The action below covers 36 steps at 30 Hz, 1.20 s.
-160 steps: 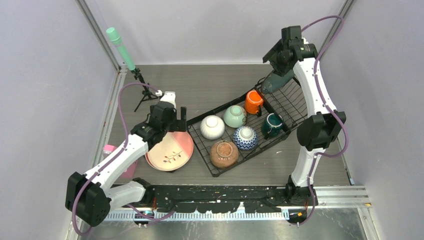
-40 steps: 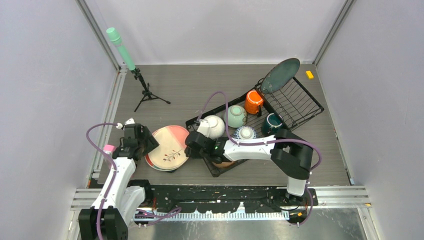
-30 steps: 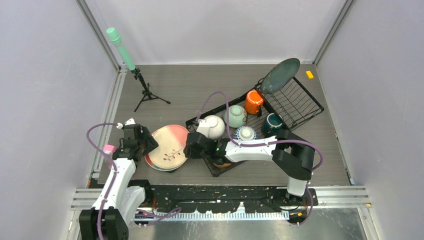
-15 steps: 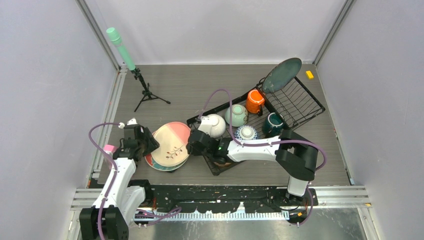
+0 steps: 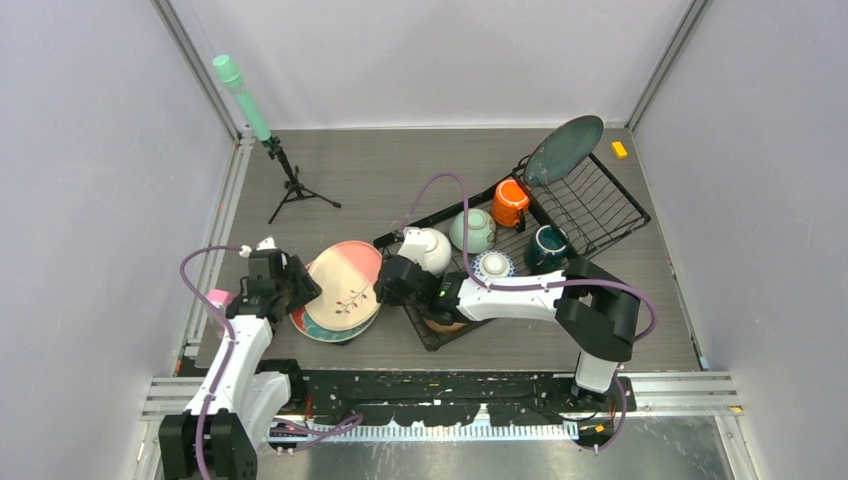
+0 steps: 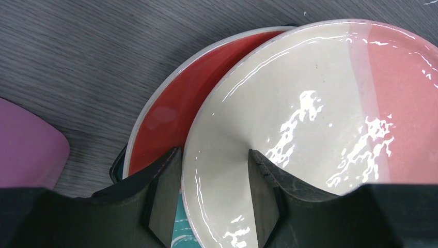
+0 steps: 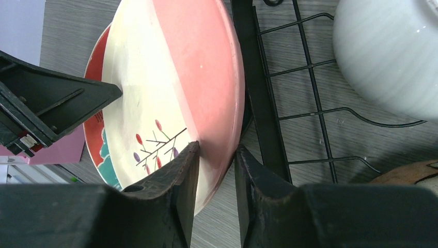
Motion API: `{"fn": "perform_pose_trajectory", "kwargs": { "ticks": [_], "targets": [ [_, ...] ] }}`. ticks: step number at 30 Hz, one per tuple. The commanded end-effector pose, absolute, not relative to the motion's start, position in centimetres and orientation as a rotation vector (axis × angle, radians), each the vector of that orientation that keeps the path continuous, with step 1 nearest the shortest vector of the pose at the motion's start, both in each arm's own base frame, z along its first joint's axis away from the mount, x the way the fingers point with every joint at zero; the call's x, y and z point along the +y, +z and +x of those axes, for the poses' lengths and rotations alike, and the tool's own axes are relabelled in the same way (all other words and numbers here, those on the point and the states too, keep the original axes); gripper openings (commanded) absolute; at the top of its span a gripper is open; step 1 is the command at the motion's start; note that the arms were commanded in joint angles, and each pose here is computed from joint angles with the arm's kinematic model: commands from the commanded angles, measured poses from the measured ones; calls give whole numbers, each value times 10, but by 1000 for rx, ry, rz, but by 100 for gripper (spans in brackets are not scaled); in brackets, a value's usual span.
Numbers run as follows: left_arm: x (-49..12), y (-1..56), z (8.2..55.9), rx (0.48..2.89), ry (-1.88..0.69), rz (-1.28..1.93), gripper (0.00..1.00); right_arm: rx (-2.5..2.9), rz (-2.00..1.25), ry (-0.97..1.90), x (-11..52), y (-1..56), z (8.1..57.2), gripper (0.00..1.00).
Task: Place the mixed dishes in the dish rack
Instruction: Pick up the plate at the center of the board.
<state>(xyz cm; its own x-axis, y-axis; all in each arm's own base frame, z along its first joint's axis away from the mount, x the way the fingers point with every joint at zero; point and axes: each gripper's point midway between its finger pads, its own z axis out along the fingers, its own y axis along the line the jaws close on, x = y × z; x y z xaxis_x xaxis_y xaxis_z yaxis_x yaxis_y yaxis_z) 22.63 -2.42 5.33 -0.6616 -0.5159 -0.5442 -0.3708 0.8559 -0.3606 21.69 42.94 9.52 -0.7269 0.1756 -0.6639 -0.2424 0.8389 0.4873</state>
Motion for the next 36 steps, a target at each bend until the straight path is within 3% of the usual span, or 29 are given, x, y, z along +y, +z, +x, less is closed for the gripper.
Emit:
{"fn": "perform_pose_trajectory", "kwargs": {
  "ticks": [1, 16, 31, 36],
  "targets": [
    [-81, 74, 229, 2358, -677, -527, 50, 2079, -50, 1197, 497, 176, 198, 36],
    [-82, 77, 231, 2350, -689, -517, 50, 2066, -32, 1375, 501, 180, 193, 28],
    [-83, 77, 232, 2345, -698, -515, 50, 2124, -184, 1389, 508, 164, 187, 35],
    [-83, 78, 232, 2342, -697, -514, 50, 2116, -230, 1423, 511, 173, 183, 22]
  ]
}}
